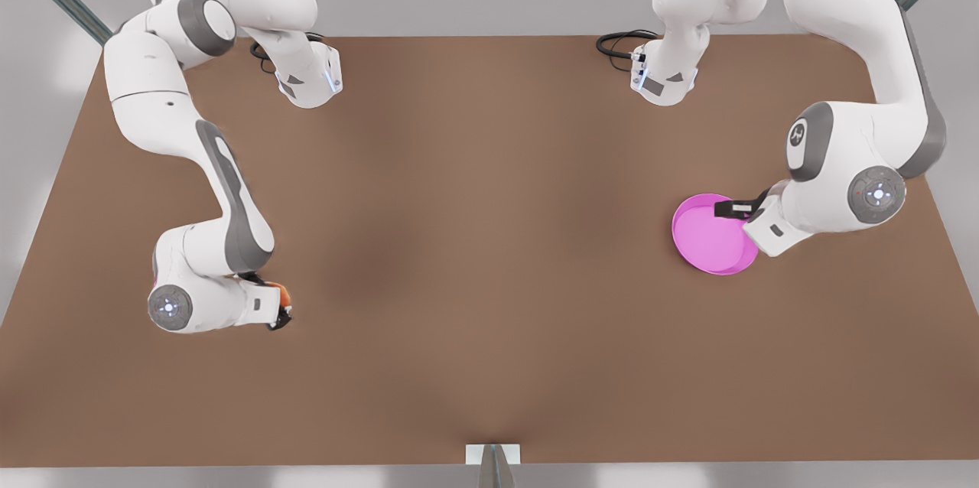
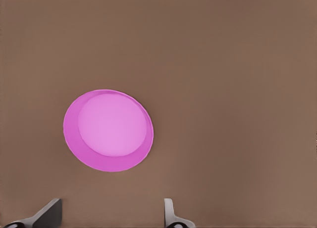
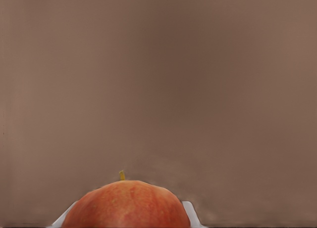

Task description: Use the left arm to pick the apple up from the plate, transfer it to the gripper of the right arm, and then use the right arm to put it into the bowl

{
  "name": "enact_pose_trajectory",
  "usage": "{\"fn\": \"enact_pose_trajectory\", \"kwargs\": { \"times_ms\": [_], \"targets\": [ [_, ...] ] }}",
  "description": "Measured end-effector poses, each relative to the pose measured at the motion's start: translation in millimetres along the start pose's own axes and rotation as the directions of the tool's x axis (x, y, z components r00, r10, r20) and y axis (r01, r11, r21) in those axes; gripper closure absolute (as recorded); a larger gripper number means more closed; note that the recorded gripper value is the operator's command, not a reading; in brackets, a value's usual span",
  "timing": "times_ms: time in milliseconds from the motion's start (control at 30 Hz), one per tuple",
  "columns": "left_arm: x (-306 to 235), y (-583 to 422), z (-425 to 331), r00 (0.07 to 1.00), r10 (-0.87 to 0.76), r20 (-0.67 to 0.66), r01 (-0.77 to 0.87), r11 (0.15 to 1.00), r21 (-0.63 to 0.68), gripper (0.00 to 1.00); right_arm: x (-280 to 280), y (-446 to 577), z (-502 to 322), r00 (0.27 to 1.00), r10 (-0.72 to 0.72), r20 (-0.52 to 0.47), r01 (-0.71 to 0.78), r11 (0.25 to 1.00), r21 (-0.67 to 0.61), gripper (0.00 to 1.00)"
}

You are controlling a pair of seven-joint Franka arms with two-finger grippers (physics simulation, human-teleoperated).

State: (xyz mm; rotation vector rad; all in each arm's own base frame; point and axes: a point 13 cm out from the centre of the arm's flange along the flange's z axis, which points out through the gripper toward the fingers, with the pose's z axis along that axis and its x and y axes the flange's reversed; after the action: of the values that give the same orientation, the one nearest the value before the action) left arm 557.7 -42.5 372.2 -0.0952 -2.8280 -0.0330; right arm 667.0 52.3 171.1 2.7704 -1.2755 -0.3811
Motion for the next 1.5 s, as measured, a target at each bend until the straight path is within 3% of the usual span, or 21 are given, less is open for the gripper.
{"fn": "enact_pose_trajectory", "kwargs": {
  "times_ms": [167,467,1500],
  "targets": [
    [22.1,-58.6,-7.2,0.987,0.156,-0.036,-0.157,0.987,-0.02,0.0,45.5,60.5,20.2,0.995,-0.022,-0.094,0.018,0.999,-0.034,0.52],
    [32.8,-53.8,4.5,0.973,0.204,-0.103,-0.206,0.979,-0.005,0.0,125.1,107.1,24.6,0.988,-0.039,-0.152,0.047,0.998,0.051,0.52],
    [39.2,-52.6,8.3,0.952,0.271,-0.139,-0.273,0.962,0.007,0.0,173.7,214.8,75.6,0.984,-0.132,-0.122,0.14,0.988,0.063,0.52]
  ]
}}
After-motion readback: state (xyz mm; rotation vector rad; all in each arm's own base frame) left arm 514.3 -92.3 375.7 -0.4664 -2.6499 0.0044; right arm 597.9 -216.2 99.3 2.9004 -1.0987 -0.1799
